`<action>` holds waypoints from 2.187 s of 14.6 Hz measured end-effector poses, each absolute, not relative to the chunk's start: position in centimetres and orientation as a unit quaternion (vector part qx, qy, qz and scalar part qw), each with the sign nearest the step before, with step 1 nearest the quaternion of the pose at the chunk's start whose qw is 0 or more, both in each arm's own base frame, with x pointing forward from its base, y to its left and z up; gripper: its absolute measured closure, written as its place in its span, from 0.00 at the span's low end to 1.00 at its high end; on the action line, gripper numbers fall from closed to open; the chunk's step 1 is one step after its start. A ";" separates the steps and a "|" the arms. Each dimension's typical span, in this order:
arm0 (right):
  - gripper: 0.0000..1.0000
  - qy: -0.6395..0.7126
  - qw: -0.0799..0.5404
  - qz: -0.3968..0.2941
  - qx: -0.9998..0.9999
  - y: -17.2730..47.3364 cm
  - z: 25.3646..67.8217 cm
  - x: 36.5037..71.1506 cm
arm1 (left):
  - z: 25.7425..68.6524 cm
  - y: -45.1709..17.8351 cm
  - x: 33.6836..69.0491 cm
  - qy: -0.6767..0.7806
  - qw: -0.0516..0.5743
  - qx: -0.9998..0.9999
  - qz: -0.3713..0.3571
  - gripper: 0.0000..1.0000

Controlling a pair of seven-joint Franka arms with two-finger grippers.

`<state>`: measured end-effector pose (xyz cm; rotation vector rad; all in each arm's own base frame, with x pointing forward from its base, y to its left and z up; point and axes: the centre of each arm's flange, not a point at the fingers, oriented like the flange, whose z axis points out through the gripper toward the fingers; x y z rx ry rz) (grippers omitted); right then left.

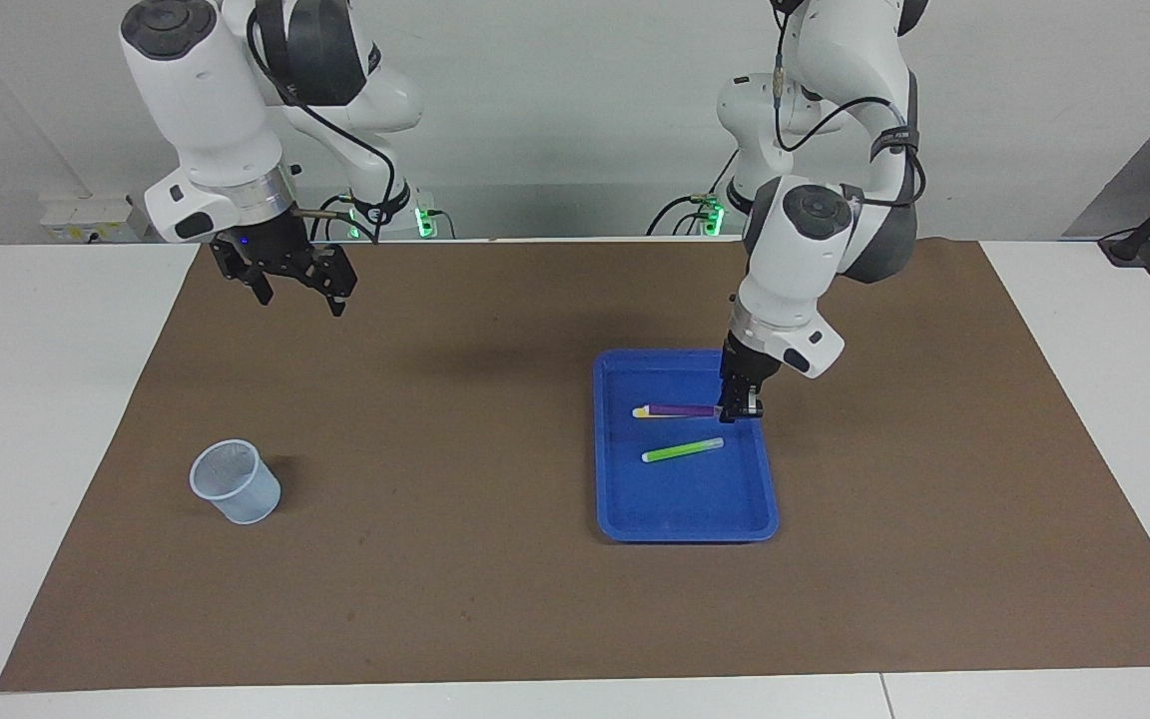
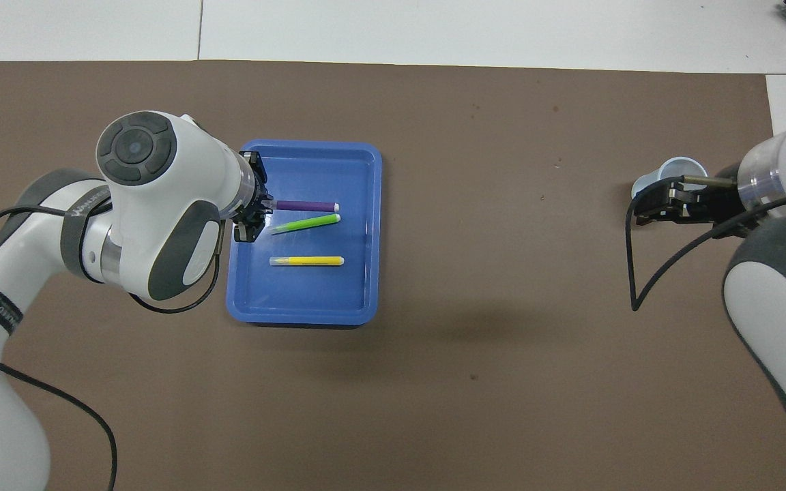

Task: Right arm passes pens to left for tray arrangement
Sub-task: 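Lay the purple pen in the tray with the left gripper and release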

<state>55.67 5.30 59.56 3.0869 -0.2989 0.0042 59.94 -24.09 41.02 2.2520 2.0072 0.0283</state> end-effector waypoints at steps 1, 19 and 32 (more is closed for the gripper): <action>0.00 -0.090 0.022 -0.001 0.996 5.0 60.5 55.5 | 40.4 -24.1 60.8 0.661 0.059 0.748 0.013 0.83; 0.00 -0.048 0.012 -0.037 0.998 4.8 62.5 54.7 | 33.7 -24.0 64.3 0.661 0.059 0.748 0.018 0.83; 0.00 -0.048 0.009 -0.039 0.998 4.8 62.5 54.7 | 30.6 -24.2 63.1 0.677 0.060 0.733 0.017 0.83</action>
